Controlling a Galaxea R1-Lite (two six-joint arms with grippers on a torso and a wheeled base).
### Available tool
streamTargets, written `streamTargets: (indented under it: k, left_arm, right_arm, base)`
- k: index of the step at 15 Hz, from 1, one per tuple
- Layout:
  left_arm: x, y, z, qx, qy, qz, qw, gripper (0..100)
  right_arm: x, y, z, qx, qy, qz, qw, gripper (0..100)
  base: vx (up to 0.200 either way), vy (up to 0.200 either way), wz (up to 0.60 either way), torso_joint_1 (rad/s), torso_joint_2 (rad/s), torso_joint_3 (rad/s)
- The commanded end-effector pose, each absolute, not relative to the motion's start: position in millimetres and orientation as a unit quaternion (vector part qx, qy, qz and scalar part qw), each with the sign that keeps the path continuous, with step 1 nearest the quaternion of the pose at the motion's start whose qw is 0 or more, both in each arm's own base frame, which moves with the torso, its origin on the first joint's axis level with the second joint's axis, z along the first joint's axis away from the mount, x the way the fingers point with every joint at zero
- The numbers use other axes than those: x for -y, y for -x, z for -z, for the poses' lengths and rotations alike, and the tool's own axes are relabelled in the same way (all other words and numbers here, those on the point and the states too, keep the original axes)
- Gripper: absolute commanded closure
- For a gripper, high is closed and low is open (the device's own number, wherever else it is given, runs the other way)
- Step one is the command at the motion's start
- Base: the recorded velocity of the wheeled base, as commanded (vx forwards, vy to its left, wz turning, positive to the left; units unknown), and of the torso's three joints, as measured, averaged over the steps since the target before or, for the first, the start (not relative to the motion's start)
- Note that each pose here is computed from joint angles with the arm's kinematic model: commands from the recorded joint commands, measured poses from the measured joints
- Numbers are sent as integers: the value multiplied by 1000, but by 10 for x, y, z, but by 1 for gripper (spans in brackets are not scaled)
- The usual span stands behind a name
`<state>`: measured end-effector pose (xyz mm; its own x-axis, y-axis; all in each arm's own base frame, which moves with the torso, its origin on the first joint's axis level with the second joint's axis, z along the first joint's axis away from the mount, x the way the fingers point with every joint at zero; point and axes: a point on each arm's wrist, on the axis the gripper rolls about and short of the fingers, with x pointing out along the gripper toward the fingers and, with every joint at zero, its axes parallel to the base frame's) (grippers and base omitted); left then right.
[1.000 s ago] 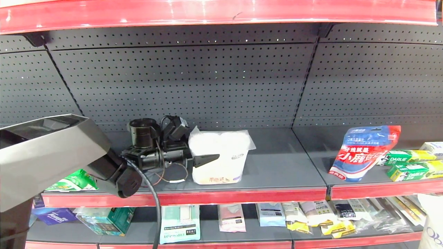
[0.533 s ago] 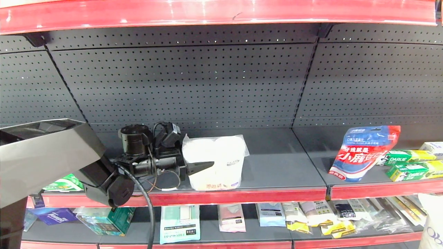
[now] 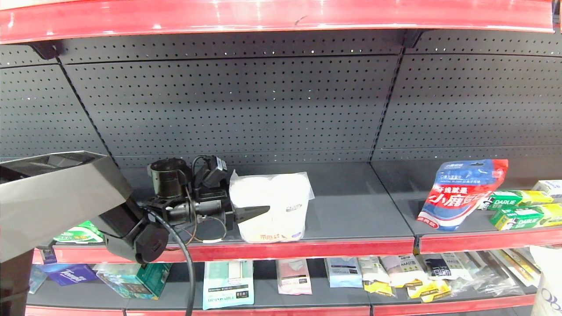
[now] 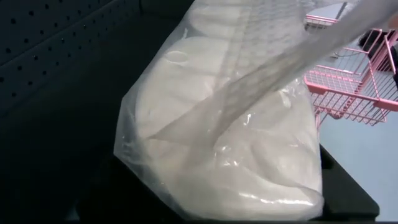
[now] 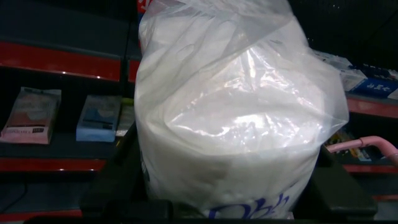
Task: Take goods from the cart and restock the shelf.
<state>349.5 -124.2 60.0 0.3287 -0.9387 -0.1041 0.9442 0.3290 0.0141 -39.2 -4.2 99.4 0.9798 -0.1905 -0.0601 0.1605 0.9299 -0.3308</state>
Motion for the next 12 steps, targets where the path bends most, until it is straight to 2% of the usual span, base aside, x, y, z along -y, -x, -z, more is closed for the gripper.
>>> streamTargets:
  k: [1, 12]
  left_arm:
    - [1243, -3494, -595, -39, -36, 578, 815, 100]
    - [1235, -3447, -527, -44, -35, 579, 813, 100]
  right_arm:
    - [42, 390, -994, -46, 165, 89, 981, 100]
    - [42, 385, -986, -50, 165, 89, 981, 100]
  base:
    - [0, 0, 0, 0, 0, 0]
    - [0, 0, 0, 0, 0, 0]
